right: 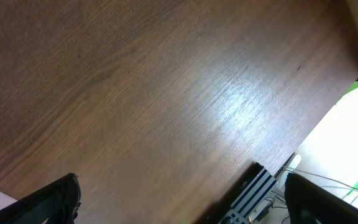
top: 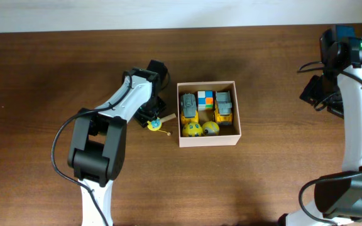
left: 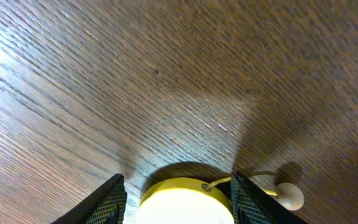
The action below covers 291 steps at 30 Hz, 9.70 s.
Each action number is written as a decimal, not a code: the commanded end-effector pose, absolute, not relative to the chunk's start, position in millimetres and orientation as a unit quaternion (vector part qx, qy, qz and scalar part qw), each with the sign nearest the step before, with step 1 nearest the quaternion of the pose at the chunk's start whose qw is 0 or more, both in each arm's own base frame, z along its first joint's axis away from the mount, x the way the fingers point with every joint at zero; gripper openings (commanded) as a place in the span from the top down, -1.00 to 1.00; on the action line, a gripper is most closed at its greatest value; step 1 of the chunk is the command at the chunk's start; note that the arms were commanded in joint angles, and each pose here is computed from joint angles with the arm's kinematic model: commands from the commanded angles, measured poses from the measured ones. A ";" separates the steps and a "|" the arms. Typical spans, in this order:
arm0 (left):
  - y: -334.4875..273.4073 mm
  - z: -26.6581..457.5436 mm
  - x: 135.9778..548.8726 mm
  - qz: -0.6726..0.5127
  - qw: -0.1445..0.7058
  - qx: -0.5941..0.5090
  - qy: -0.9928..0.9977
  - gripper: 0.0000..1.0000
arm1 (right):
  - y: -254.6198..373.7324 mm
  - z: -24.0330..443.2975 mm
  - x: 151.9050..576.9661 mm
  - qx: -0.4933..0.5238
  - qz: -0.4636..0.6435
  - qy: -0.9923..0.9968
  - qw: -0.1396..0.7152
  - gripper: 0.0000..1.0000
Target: Pack container
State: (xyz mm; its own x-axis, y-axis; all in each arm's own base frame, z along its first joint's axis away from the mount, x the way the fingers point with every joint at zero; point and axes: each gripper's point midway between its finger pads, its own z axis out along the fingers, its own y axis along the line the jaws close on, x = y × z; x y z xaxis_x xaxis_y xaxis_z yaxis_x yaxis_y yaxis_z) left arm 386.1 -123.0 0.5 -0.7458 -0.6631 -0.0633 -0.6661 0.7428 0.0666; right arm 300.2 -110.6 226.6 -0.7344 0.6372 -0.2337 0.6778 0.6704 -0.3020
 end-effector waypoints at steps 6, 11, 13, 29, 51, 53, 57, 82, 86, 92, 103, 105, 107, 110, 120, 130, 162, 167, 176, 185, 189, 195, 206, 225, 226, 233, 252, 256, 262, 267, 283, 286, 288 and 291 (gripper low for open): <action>-85.5 -19.0 367.9 0.132 0.024 -0.337 0.932 -0.18 | -112.6 228.5 299.6 0.367 -0.188 0.909 0.058 -0.98; -73.1 -19.2 367.4 0.138 0.019 -0.348 0.927 -0.18 | -112.6 228.5 299.7 0.367 -0.188 0.909 0.059 -0.98; -65.4 -18.9 366.9 0.141 0.014 -0.356 0.924 -0.18 | -112.6 228.5 299.7 0.367 -0.188 0.909 0.059 -0.98; -9.8 -17.2 365.5 0.154 -0.015 -0.362 0.919 -0.18 | -112.6 228.5 299.6 0.367 -0.188 0.909 0.058 -0.98; -37.9 67.2 436.0 0.150 0.119 -0.057 0.980 -0.64 | -112.6 228.5 299.7 0.367 -0.188 0.909 0.059 -0.98; -50.8 76.6 436.9 0.148 0.130 -0.022 0.980 -0.65 | -112.6 228.5 299.7 0.367 -0.188 0.909 0.059 -0.98; -85.6 78.0 433.1 0.122 0.128 0.066 0.982 -0.65 | -112.6 228.5 299.7 0.367 -0.188 0.909 0.059 -0.98; -137.9 69.7 412.0 -0.037 0.091 -0.505 0.858 -0.22 | -112.6 228.5 299.7 0.367 -0.188 0.909 0.059 -0.98; -134.4 70.0 413.1 -0.039 0.094 -0.568 0.817 -0.33 | -112.6 228.5 299.7 0.367 -0.188 0.909 0.059 -0.98; -127.5 69.1 409.0 -0.029 0.096 -0.640 0.762 -0.39 | -112.6 228.5 299.7 0.367 -0.188 0.909 0.059 -0.98; -104.9 43.8 390.2 0.009 0.097 -0.719 0.688 -0.99 | -112.6 228.5 299.7 0.367 -0.188 0.909 0.059 -0.98; -101.2 42.7 390.7 0.010 0.096 -0.722 0.685 -0.99 | -112.6 228.5 299.7 0.367 -0.188 0.909 0.059 -0.98; -97.4 41.4 392.5 0.008 0.097 -0.726 0.681 -0.99 | -112.6 228.5 299.7 0.367 -0.188 0.909 0.059 -0.98; -91.1 38.6 393.6 0.009 0.097 -0.731 0.675 -0.99 | -112.6 228.5 299.6 0.367 -0.188 0.909 0.058 -0.98; -87.4 12.9 391.4 0.029 0.086 -0.733 0.674 -0.88 | -112.6 228.5 299.7 0.367 -0.188 0.909 0.059 -0.98; -88.3 -10.7 395.1 0.038 0.084 -0.728 0.680 -0.82 | -112.6 228.5 299.6 0.367 -0.188 0.909 0.058 -0.98; -89.8 -18.6 335.3 0.124 -0.029 -0.674 0.728 0.13 | -112.6 228.5 299.7 0.367 -0.188 0.909 0.059 -0.98; -85.9 -17.9 334.8 0.132 -0.022 -0.672 0.729 0.72 | -112.6 228.5 299.6 0.367 -0.188 0.909 0.058 -0.98; -82.2 -16.9 333.2 0.141 -0.022 -0.643 0.752 0.67 | -112.6 228.5 299.7 0.367 -0.188 0.909 0.059 -0.98; -86.5 -21.6 355.9 0.104 -0.006 -0.524 0.845 0.66 | -112.6 228.5 299.6 0.367 -0.188 0.909 0.058 -0.98; -90.1 -23.5 370.2 0.084 0.006 -0.429 0.899 0.66 | -112.6 228.5 299.7 0.367 -0.188 0.909 0.059 -0.97; -97.0 -24.9 391.5 0.060 0.028 -0.245 0.967 0.64 | -112.6 228.5 299.7 0.367 -0.188 0.909 0.059 -0.98; -102.5 -25.5 390.5 0.048 0.008 0.022 0.999 0.67 | -112.6 228.5 299.7 0.367 -0.188 0.909 0.059 -0.98; -110.2 0.9 413.2 0.041 0.032 0.086 0.995 0.75 | -112.6 228.5 299.6 0.367 -0.188 0.909 0.058 -0.98; -110.8 4.5 415.2 0.041 0.033 0.088 0.995 0.76 | -112.6 228.5 299.7 0.367 -0.188 0.909 0.059 -0.98; -115.2 34.5 429.6 0.038 0.048 0.092 0.994 0.79 | -112.6 228.5 299.6 0.367 -0.188 0.909 0.058 -0.98; -127.9 130.3 459.4 0.025 0.113 0.103 0.988 0.80 | -112.6 228.5 299.7 0.367 -0.188 0.909 0.059 -0.98; -137.6 150.9 459.8 0.023 0.128 0.128 0.983 0.80 | -112.6 228.5 299.7 0.367 -0.188 0.909 0.059 -0.98; -165.1 175.8 451.7 0.018 0.144 0.179 0.973 0.79 | -112.6 228.5 299.7 0.367 -0.188 0.909 0.059 -0.98; -190.8 190.1 441.0 0.014 0.154 0.218 0.964 0.80 | -112.6 228.5 299.6 0.367 -0.188 0.909 0.058 -0.98; -282.7 190.6 378.5 -0.002 0.139 0.342 0.929 0.77 | -112.6 228.5 299.7 0.367 -0.188 0.909 0.059 -0.98; -292.5 189.9 367.5 -0.001 0.134 0.365 0.921 0.75 | -112.6 228.5 299.6 0.367 -0.188 0.909 0.058 -0.98; -297.3 189.5 361.4 -0.001 0.130 0.373 0.919 0.70 | -112.6 228.5 299.7 0.367 -0.188 0.909 0.059 -0.98; -302.3 189.0 354.8 -0.002 0.127 0.381 0.916 0.69 | -112.6 228.5 299.7 0.367 -0.188 0.909 0.059 -0.98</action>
State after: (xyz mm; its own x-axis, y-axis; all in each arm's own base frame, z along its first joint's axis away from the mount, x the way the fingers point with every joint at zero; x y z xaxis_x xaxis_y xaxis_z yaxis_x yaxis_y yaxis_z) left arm 356.8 -296.4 184.7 -0.7005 0.6786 -0.2208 0.6761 0.7301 0.0989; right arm 300.2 -110.6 226.4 -0.7343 0.6375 -0.2332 0.6778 0.6702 -0.3023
